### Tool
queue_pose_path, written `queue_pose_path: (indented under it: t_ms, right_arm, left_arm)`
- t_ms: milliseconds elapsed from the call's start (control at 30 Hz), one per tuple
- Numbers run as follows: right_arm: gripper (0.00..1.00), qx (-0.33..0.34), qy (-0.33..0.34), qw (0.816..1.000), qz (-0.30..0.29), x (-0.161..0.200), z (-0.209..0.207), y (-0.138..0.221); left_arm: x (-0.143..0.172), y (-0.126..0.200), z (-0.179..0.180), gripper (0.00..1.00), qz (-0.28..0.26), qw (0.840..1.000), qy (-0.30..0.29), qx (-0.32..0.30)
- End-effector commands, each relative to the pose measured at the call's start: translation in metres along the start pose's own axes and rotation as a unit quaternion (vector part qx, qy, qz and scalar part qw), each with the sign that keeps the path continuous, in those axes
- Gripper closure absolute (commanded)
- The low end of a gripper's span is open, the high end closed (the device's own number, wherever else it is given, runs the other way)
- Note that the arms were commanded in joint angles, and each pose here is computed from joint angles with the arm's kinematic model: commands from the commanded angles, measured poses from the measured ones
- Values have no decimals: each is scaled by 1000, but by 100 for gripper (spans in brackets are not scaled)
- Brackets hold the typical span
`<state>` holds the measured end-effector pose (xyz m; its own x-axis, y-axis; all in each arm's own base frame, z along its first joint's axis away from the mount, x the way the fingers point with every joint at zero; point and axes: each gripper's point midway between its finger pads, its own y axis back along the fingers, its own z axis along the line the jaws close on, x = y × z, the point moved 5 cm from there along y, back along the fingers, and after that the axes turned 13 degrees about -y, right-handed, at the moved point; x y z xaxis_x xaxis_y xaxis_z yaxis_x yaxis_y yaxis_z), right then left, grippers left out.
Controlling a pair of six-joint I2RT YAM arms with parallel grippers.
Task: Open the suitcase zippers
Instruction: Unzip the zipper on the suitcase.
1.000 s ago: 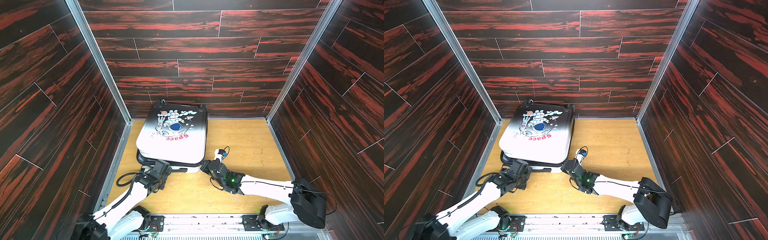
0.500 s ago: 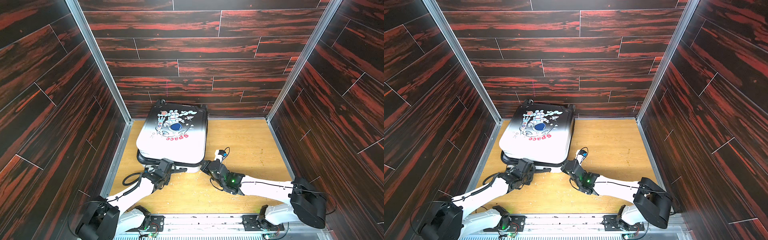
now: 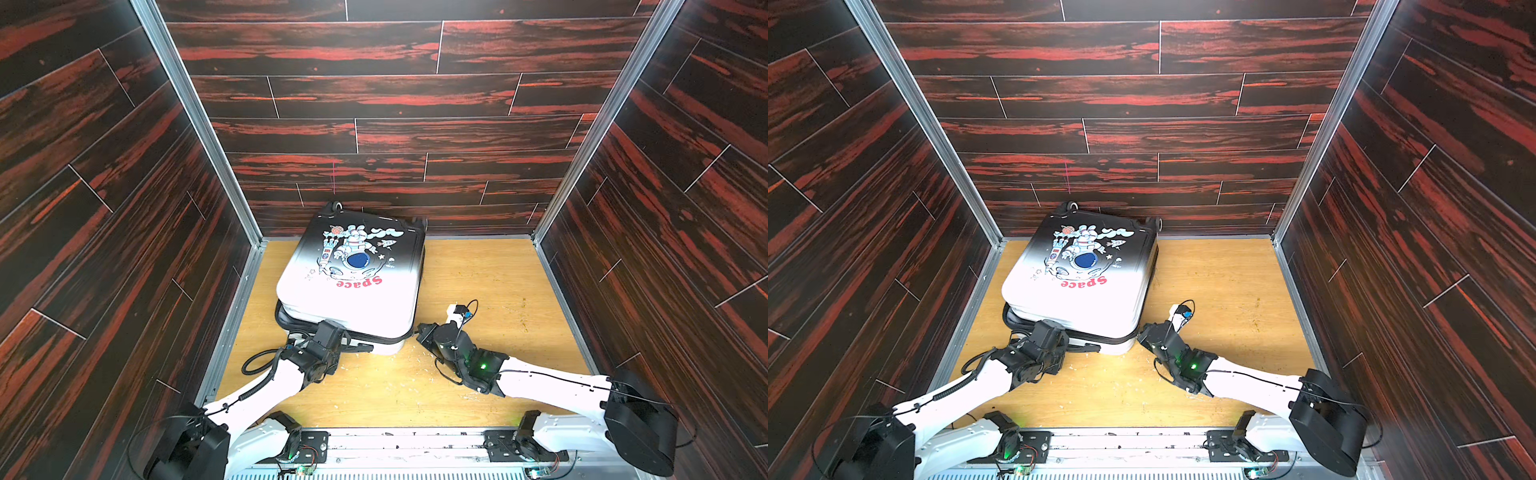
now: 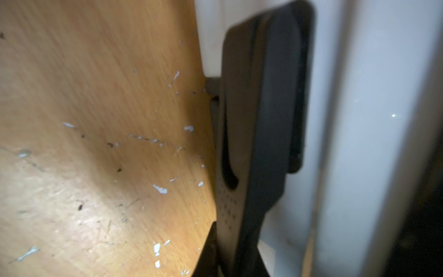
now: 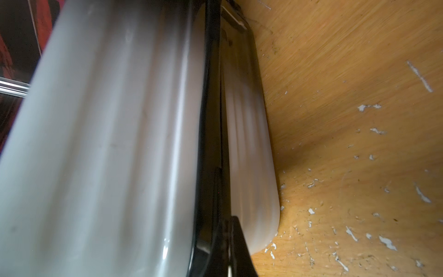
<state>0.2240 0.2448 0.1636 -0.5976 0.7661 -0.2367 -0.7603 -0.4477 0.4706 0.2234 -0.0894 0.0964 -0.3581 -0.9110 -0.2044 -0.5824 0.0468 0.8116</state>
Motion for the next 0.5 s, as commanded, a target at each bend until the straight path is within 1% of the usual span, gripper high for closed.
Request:
queue_pose_path:
  t_ms: [0, 100, 233, 333, 467]
  right_arm:
    - [100, 64, 39, 994, -77, -39, -31, 2]
    - [100, 57, 43, 994, -85, -61, -28, -3]
    - [100, 47, 40, 994, -87, -92, -25, -22]
    - [100, 38, 36, 995, -83, -113, -21, -40]
    - [100, 14, 27, 998, -60, -132, -13, -60]
  left_arm:
    - [-25, 3, 41, 100, -77, 992, -53, -86]
    - [-20, 2, 46, 100, -53, 991, -77, -93]
    - [-10, 0, 50, 100, -11, 988, -123, -94]
    - [-9, 1, 57, 100, 0, 983, -150, -107]
    - [-7, 1, 69, 100, 9, 979, -170, -111]
